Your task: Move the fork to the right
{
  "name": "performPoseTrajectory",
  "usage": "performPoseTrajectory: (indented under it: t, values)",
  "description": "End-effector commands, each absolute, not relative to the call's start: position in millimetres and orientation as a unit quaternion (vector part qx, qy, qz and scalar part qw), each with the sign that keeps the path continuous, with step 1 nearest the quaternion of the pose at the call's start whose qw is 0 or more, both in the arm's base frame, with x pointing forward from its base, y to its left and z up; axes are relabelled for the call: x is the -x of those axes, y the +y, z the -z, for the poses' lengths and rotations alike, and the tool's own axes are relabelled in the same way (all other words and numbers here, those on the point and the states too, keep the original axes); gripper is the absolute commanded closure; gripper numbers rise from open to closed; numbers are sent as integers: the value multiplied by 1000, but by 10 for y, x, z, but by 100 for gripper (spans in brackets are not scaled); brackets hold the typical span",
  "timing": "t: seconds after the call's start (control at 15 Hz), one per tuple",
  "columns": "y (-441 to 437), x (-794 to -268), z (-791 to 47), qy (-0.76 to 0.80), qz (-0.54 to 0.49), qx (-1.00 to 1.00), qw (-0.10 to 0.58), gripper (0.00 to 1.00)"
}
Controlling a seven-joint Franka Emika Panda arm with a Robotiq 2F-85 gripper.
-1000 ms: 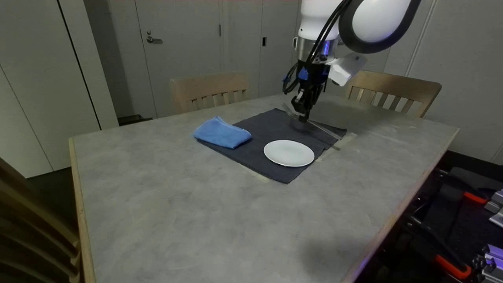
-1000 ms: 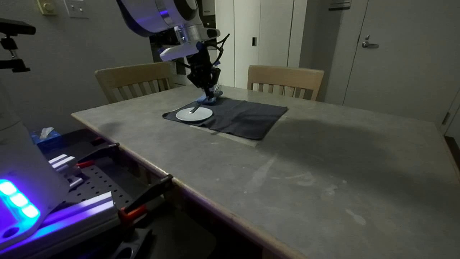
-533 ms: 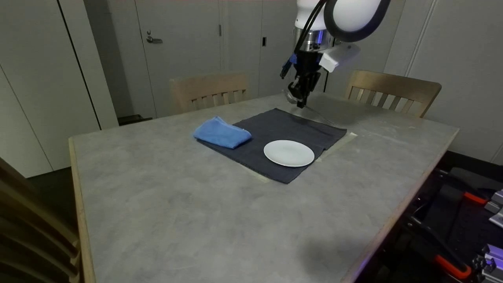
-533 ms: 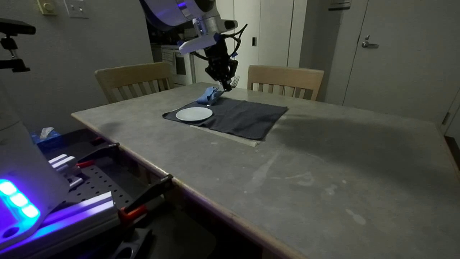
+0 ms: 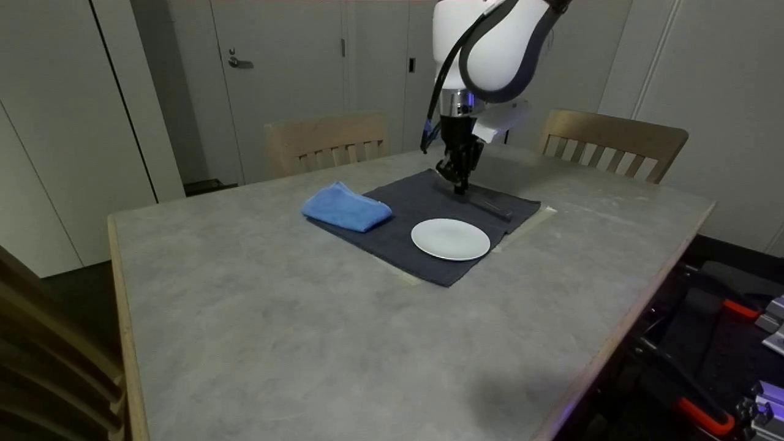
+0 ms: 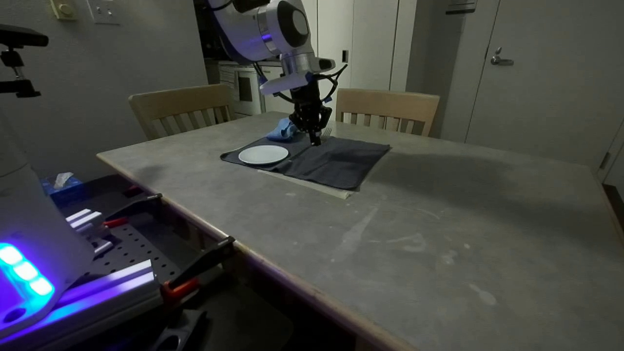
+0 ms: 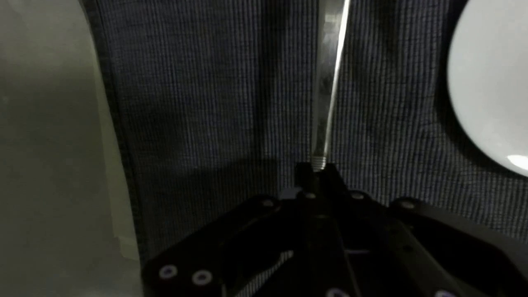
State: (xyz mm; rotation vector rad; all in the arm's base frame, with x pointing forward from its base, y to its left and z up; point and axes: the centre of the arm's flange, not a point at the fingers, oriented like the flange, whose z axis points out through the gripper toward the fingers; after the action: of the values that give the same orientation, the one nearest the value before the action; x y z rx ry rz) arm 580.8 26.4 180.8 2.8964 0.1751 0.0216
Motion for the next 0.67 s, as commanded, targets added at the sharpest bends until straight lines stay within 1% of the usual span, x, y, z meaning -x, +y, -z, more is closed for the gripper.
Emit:
performPoseTrajectory:
  t: [0.0, 0.2, 0.27, 0.33, 0.4, 0.47, 0.53, 0.6]
  values:
    - [181, -5986, -1613, 68, 15, -992, 110, 98]
    - [127, -5918, -1494, 72, 23, -992, 98, 98]
    - [120, -5874, -1485, 73, 26, -992, 96, 91]
    - [126, -5799, -1514, 76, 28, -992, 96, 66]
    - [146, -5704, -1572, 83, 28, -992, 96, 65]
    - [168, -5614, -1634, 91, 32, -991, 94, 61]
    - [196, -5509, -1702, 93, 34, -991, 93, 55]
    - [230, -5381, -1802, 96, 31, -990, 96, 47]
